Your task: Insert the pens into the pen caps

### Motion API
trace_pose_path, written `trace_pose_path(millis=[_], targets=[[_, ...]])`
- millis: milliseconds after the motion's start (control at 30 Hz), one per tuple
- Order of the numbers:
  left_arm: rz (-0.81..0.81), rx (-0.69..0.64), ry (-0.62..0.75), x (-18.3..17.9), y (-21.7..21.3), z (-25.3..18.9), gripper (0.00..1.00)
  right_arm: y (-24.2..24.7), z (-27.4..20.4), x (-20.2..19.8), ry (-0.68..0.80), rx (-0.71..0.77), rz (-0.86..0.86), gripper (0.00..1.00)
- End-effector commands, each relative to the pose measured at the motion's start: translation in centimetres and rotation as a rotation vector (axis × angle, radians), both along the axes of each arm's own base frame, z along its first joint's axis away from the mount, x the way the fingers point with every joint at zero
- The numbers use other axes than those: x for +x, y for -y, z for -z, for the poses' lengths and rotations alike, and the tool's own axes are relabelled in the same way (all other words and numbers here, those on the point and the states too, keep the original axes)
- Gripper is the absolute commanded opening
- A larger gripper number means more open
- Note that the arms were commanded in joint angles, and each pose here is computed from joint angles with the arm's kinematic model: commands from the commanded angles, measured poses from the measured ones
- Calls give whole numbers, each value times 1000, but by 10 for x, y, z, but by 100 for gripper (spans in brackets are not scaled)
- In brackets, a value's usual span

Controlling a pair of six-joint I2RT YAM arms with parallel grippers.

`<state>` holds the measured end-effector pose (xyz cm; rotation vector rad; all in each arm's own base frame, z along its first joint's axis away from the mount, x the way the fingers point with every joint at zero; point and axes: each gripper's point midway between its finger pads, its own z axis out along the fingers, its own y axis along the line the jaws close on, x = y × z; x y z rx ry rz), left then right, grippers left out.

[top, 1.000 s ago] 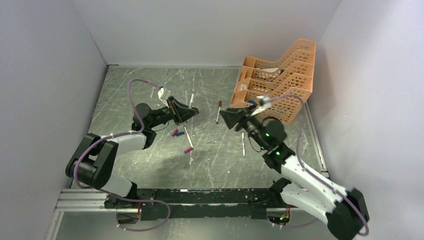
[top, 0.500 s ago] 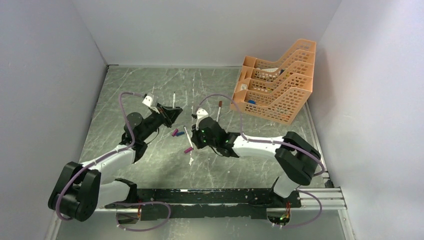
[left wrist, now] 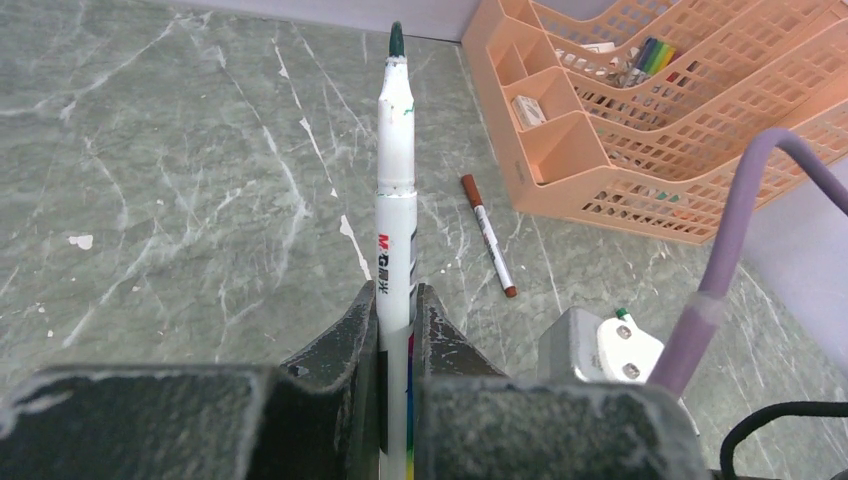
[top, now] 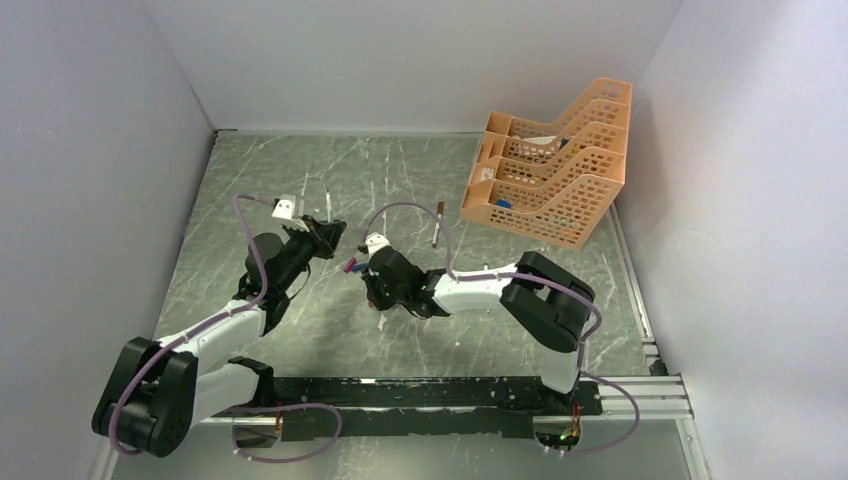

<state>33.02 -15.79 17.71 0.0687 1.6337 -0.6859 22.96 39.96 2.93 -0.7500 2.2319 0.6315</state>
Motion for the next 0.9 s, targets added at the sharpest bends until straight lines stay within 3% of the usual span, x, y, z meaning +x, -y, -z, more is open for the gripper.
trace_pose_path(millis=[0,333,600,667,767,867], targets=[[-33,-9,3,3,-7,-4,7,-6,3,2,4,4,2,11],[-21,-11,-13,4,-5,0,7,13,9,-15,-12,-22,-1,8],[-8,-25,-19,5,-3,1,7,29,-22,-20,50,32,44,7],[-2,-29,-20,4,-2,2,7,29,-37,-18,84,75,63,14],[0,-32,-18,4,-1,1,7,29,-56,-17,107,118,106,32],[1,-41,-17,3,-1,0,7,36,-49,-17,47,58,184,42]])
